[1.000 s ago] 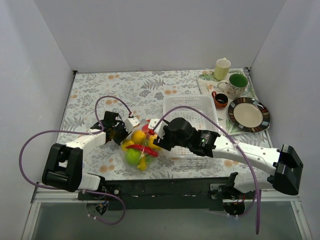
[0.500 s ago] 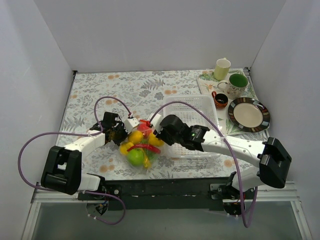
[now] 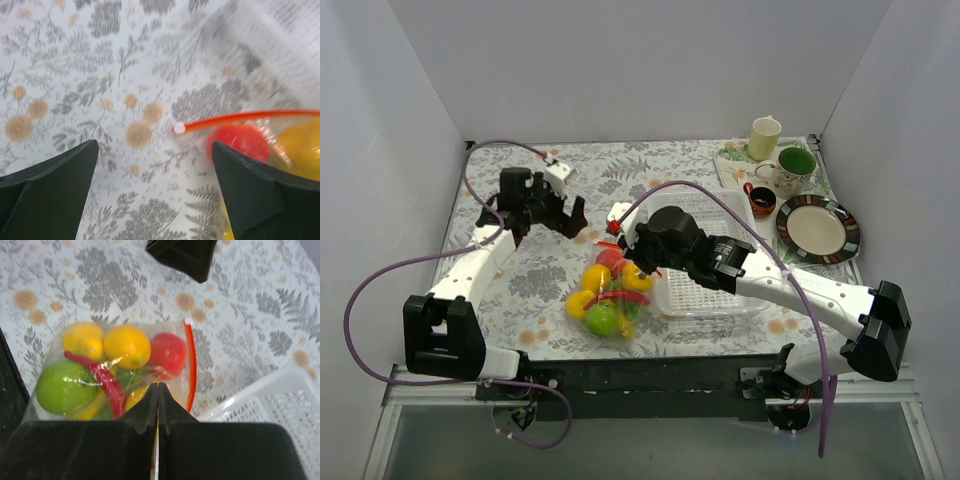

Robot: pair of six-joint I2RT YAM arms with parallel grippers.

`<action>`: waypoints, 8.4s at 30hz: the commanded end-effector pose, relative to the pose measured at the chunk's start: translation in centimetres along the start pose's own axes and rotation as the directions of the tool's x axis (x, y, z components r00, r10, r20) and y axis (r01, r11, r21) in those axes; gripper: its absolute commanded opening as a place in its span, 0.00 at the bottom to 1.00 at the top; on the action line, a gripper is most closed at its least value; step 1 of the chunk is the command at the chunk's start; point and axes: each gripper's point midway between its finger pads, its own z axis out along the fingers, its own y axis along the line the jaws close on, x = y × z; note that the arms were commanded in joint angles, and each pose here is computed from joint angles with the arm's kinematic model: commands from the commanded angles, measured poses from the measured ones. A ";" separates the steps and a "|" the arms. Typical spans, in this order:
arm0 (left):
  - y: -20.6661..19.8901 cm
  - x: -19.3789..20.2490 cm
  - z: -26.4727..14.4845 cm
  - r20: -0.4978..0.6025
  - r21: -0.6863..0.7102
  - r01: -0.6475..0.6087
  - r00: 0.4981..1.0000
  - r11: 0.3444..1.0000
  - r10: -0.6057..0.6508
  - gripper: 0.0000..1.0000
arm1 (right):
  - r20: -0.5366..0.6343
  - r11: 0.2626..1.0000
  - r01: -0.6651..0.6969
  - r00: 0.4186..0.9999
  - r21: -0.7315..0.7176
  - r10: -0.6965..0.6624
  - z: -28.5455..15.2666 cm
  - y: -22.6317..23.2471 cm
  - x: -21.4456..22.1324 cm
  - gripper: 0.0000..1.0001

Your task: Open the zip-top bag and remove the fake food

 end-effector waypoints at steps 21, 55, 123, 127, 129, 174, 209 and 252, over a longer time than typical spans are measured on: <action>-1.5 1.3 -0.5 -0.023 0.431 0.305 0.944 0.849 -0.328 0.98 | -0.304 0.924 -0.382 0.882 -0.017 0.359 9.2 -5.0 2.8 0.67; -1.4 0.8 -1.9 0.062 0.364 0.199 0.970 0.910 -0.237 0.98 | -0.560 0.769 -0.626 0.687 -0.131 0.464 10.2 -2.5 8.9 0.11; 0.0 -7.9 -14.0 0.650 0.535 -0.233 0.728 0.812 -0.219 0.98 | -0.015 0.620 -0.219 0.949 -0.753 0.316 5.2 1.8 -10.1 0.01; -0.9 -7.8 -13.7 0.651 0.549 -0.259 0.729 0.795 -0.211 0.95 | -0.002 0.632 -0.209 0.950 -0.747 0.312 5.1 1.6 -10.2 0.01; -1.5 -7.4 -13.4 0.634 0.574 -0.256 0.740 0.778 -0.225 0.76 | 0.007 0.637 -0.201 0.951 -0.745 0.308 5.0 1.6 -10.4 0.01; -4.6 -8.2 -15.0 0.608 0.626 -0.309 0.769 0.716 -0.200 0.00 | 0.154 0.864 -0.094 0.969 -0.495 0.194 10.3 -2.9 -12.6 0.69; -5.4 -8.8 -14.7 0.682 0.553 -0.363 0.714 0.750 -0.157 0.98 | 0.240 0.678 0.036 0.948 -0.734 0.210 4.9 -1.3 -13.9 0.01; -7.4 -10.0 -13.5 0.653 0.618 -0.372 0.733 0.692 -0.189 0.65 | 0.195 0.716 -0.004 0.961 -0.698 0.196 5.3 -0.6 -12.3 0.01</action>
